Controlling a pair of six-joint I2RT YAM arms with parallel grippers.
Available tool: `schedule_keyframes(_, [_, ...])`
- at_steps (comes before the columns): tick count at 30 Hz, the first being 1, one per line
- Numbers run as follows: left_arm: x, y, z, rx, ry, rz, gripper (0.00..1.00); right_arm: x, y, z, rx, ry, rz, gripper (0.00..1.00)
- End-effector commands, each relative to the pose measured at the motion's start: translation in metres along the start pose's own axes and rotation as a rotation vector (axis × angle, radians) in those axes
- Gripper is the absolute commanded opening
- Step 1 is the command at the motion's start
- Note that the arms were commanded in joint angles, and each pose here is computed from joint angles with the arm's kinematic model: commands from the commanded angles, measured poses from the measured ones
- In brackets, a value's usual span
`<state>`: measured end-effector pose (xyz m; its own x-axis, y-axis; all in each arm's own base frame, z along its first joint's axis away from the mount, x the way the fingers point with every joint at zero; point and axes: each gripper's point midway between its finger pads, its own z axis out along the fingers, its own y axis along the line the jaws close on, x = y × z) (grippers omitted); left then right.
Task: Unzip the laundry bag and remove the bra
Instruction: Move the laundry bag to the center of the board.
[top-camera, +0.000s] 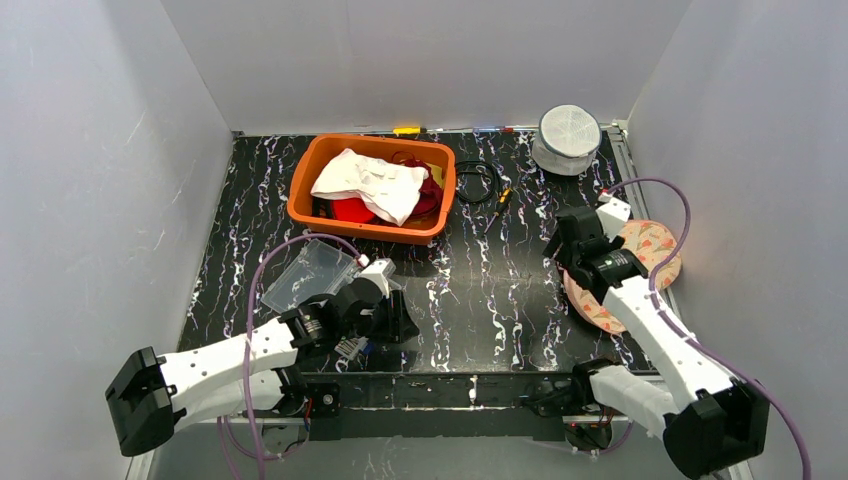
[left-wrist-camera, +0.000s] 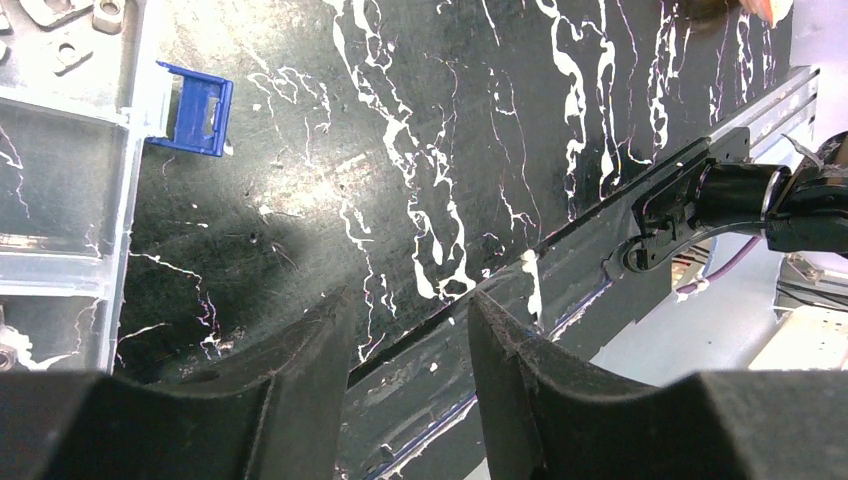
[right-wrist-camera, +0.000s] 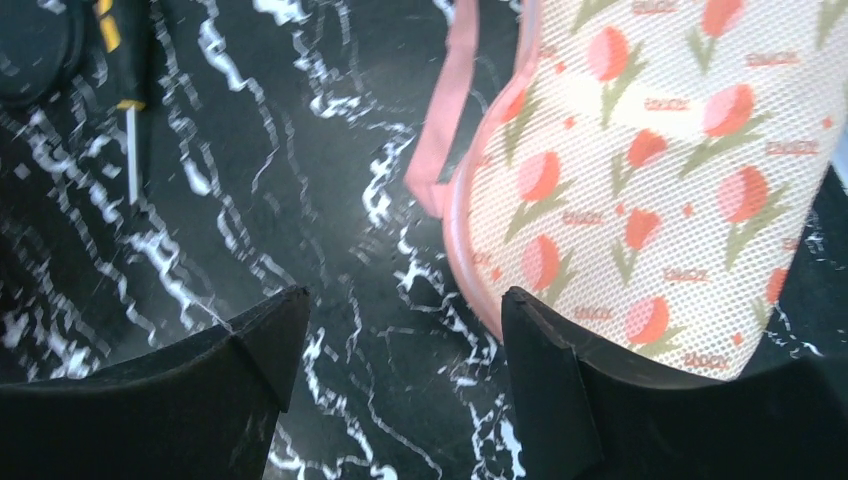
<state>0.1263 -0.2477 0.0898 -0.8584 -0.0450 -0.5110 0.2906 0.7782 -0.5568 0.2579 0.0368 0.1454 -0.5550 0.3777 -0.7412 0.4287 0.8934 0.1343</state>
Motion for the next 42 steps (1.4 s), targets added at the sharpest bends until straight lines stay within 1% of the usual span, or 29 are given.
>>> schedule_keyframes(1, [-0.003, -0.005, 0.0, 0.021, -0.002, 0.016, 0.44, -0.027, -0.014, 0.026, 0.119, -0.061, 0.07, 0.77])
schedule_keyframes(4, [-0.003, -0.006, -0.004, 0.021, -0.001, 0.022, 0.44, -0.031, -0.023, 0.057, 0.193, -0.042, 0.104, 0.76])
schedule_keyframes(12, [-0.004, -0.006, -0.012, 0.042, -0.023, 0.017, 0.45, -0.047, -0.029, 0.106, 0.335, -0.016, 0.025, 0.77])
schedule_keyframes(17, [-0.003, -0.006, -0.01, 0.043, -0.021, 0.013, 0.45, -0.028, -0.055, 0.132, 0.437, 0.076, -0.02, 0.77])
schedule_keyframes(22, [-0.002, -0.004, -0.008, 0.038, -0.017, 0.015, 0.45, -0.009, -0.061, 0.144, 0.45, 0.144, -0.049, 0.74])
schedule_keyframes(25, [-0.002, -0.005, -0.008, 0.04, -0.019, 0.018, 0.45, 0.001, -0.059, 0.149, 0.438, 0.186, -0.069, 0.69])
schedule_keyframes(27, [-0.003, -0.005, -0.008, 0.04, -0.019, 0.019, 0.45, 0.007, -0.057, 0.152, 0.422, 0.213, -0.08, 0.63])
schedule_keyframes(32, [-0.003, -0.005, -0.007, 0.041, -0.022, 0.018, 0.45, 0.023, -0.051, 0.156, 0.377, 0.277, -0.112, 0.41])
schedule_keyframes(35, [-0.005, -0.007, -0.007, 0.044, -0.023, 0.023, 0.45, 0.027, -0.044, 0.153, 0.346, 0.284, -0.147, 0.31])
schedule_keyframes(38, [-0.002, -0.012, -0.007, 0.065, -0.002, 0.025, 0.45, 0.027, -0.03, 0.146, 0.31, 0.265, -0.208, 0.26])
schedule_keyframes(42, [-0.001, -0.016, -0.004, 0.08, 0.009, 0.022, 0.45, 0.034, -0.01, 0.134, 0.258, 0.266, -0.315, 0.22])
